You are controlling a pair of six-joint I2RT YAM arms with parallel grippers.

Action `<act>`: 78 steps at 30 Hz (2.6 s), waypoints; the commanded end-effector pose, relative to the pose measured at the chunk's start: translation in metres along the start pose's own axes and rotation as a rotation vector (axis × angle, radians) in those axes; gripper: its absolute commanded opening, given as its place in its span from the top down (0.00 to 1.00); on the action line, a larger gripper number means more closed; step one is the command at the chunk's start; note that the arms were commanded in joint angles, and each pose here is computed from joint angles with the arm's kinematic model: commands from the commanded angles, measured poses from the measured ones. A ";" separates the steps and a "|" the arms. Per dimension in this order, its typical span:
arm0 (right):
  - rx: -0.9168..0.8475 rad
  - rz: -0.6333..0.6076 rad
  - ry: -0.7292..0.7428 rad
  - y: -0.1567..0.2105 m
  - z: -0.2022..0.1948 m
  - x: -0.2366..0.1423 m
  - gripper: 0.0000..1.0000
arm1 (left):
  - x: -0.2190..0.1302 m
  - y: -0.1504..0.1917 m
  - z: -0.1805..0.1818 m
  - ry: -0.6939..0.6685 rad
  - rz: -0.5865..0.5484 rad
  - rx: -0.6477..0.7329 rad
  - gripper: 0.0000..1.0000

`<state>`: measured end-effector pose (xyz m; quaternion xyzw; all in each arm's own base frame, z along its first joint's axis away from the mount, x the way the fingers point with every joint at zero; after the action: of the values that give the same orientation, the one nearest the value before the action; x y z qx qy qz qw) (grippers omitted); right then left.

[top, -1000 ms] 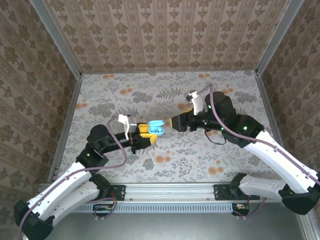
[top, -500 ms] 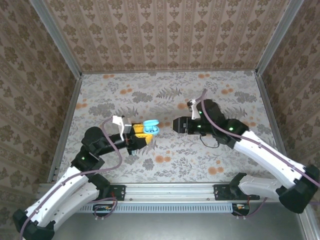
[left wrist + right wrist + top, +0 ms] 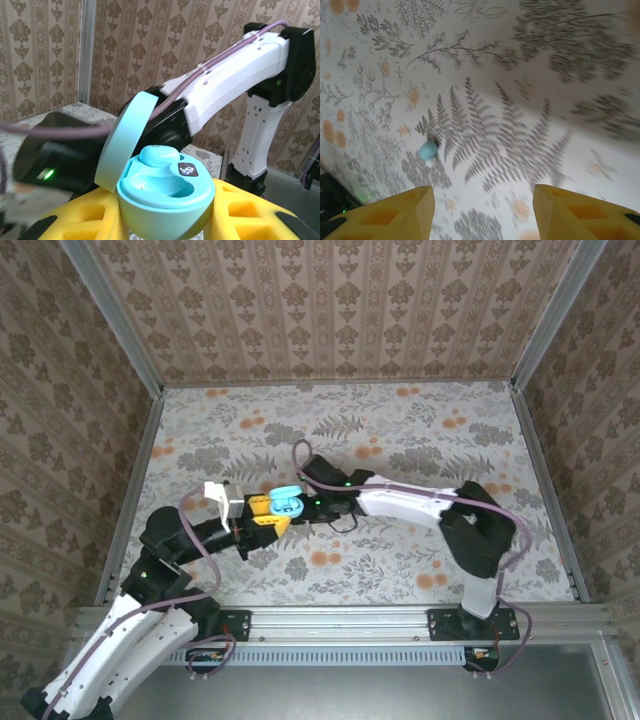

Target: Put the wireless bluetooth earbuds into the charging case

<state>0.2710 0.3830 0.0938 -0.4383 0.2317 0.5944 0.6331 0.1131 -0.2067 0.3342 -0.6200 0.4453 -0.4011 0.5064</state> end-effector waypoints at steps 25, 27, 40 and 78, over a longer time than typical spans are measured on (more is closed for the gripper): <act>-0.238 0.135 0.347 0.043 0.038 0.084 0.53 | -0.034 -0.037 -0.026 -0.031 -0.067 0.082 0.76; -0.250 0.139 0.345 0.045 0.040 0.086 0.55 | -0.034 -0.036 -0.025 -0.031 -0.065 0.081 0.76; -0.272 0.149 0.347 0.041 0.047 0.098 0.60 | -0.037 -0.035 -0.028 -0.031 -0.063 0.087 0.76; -0.006 -0.110 0.151 -0.004 -0.009 -0.061 0.74 | -0.017 -0.031 -0.009 -0.027 -0.117 0.041 0.76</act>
<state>0.2673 0.3459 0.1154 -0.5140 0.2812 0.5276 0.6151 0.0979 -0.1887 0.3572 -0.6273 0.4093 -0.4189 0.5132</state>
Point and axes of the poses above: each hand's point on the last joint's axis, 136 mm out from that joint toward the fingers, its own x axis out along the fingers, its own z axis along the line the jaws close on, y = z × x, the point moved 1 cm from there along -x, back along the fingers, and after that the axes turned 3 degrees about x, right-handed, at the moved point
